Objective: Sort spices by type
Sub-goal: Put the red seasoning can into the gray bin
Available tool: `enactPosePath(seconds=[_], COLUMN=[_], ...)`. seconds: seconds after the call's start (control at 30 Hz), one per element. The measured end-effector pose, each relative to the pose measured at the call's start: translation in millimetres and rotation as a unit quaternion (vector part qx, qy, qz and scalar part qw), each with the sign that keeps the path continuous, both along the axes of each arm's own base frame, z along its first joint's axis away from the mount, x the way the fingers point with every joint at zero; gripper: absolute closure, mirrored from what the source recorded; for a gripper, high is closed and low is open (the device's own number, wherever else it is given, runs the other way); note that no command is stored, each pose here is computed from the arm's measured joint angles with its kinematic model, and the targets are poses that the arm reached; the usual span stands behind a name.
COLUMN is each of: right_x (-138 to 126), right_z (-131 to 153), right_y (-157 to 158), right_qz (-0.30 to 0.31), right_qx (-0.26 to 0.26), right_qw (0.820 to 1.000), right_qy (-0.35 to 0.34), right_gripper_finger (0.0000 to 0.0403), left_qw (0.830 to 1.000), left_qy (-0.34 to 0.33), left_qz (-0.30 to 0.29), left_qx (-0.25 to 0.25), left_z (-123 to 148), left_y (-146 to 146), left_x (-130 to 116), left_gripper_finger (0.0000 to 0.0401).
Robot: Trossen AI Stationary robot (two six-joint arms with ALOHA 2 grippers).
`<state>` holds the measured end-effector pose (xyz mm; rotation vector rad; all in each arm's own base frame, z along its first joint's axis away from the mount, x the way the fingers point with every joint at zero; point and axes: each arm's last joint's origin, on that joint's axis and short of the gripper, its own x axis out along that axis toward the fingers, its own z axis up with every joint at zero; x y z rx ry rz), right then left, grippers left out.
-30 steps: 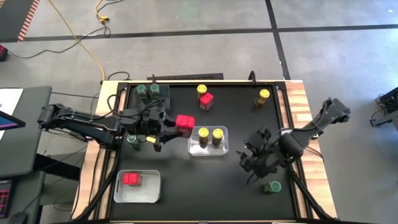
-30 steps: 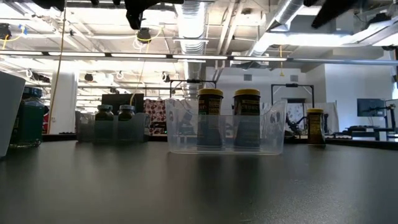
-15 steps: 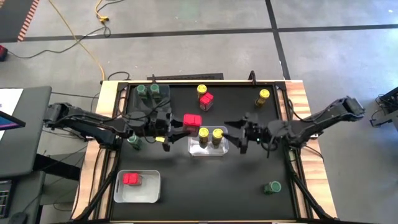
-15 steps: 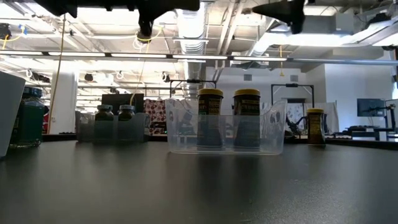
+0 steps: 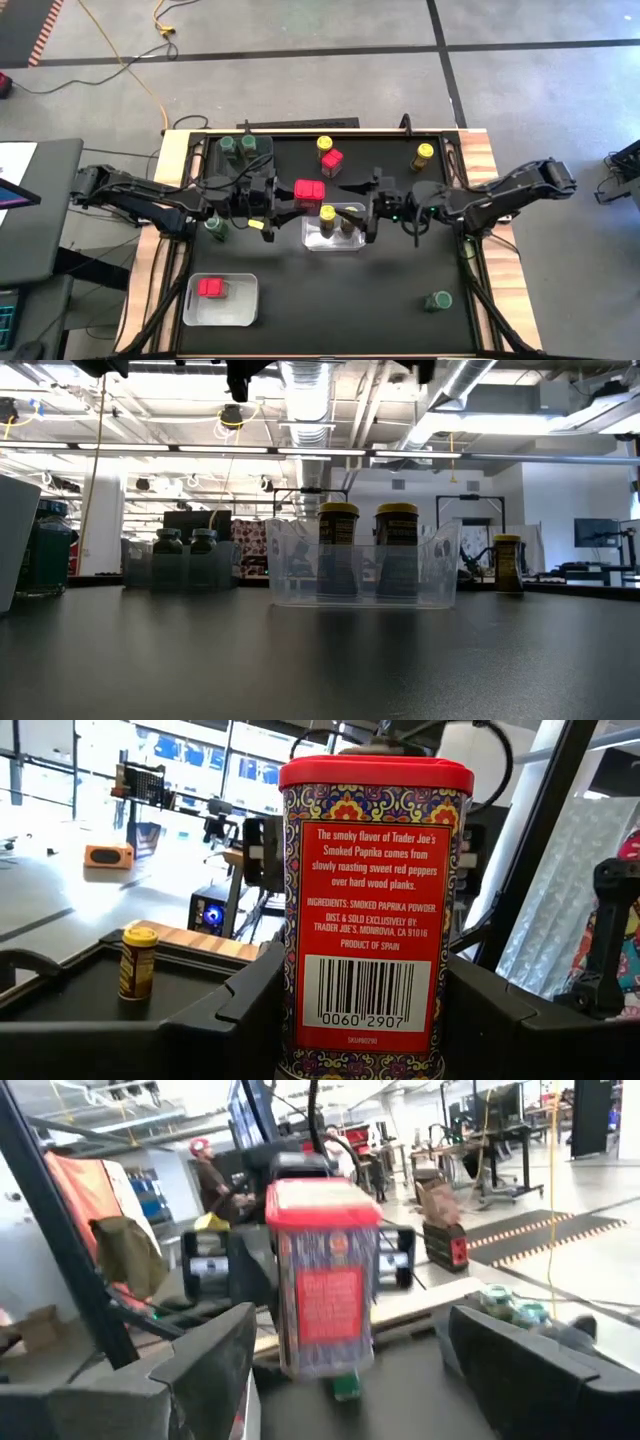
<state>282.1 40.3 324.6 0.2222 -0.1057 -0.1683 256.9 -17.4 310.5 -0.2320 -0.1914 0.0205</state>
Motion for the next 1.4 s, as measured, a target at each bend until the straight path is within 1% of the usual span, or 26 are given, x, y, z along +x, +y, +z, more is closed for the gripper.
enactPosePath(seconds=[0.13,0.37,0.5,0.57,0.63,0.77,0.87,1.07,1.4], right_x=[19.8,42.3,43.9,43.8,43.8,46.6,49.5,53.1,55.9], right_z=[3.7,5.4,9.8,10.1,9.7,7.7,2.7,1.4,-1.6], right_y=[-1.3,-2.7,-5.5,-6.2,-7.4,-10.0,-10.3,-10.3,-13.8], right_qz=[0.002,0.011,0.021,0.021,0.021,0.041,0.041,0.041,0.046], right_qx=[-0.029,-0.042,-0.042,-0.039,-0.036,-0.009,-0.007,-0.006,-0.007], right_qw=[1.000,0.999,0.999,0.999,0.999,0.999,0.999,0.999,0.999], right_qy=[0.010,0.017,0.009,0.008,0.010,0.004,0.015,0.004,0.006], right_gripper_finger=[0.0045,0.0045,0.0046,0.0054,0.0068,0.0103,0.0117,0.0119,0.0122], left_qw=[1.000,1.000,1.000,1.000,1.000,1.000,1.000,1.000,1.000], left_qy=[0.002,0.005,0.005,0.005,0.003,0.002,0.000,0.000,0.000], left_qz=[0.000,-0.001,0.000,0.001,0.002,0.003,0.003,0.008,0.010], left_qx=[0.000,0.001,0.004,0.012,0.018,0.019,0.019,0.017,0.015], left_z=[-0.3,-0.9,-0.9,-0.8,-0.4,-0.2,0.1,0.2,0.2], left_y=[0.0,-0.1,-0.1,-0.1,-0.1,-0.1,0.0,0.3,0.4], left_x=[0.1,0.2,0.2,0.1,0.1,0.0,0.0,-0.1,-0.1], left_gripper_finger=[0.0202,0.0202,0.0202,0.0202,0.0202,0.0202,0.0202,0.0202,0.0202])
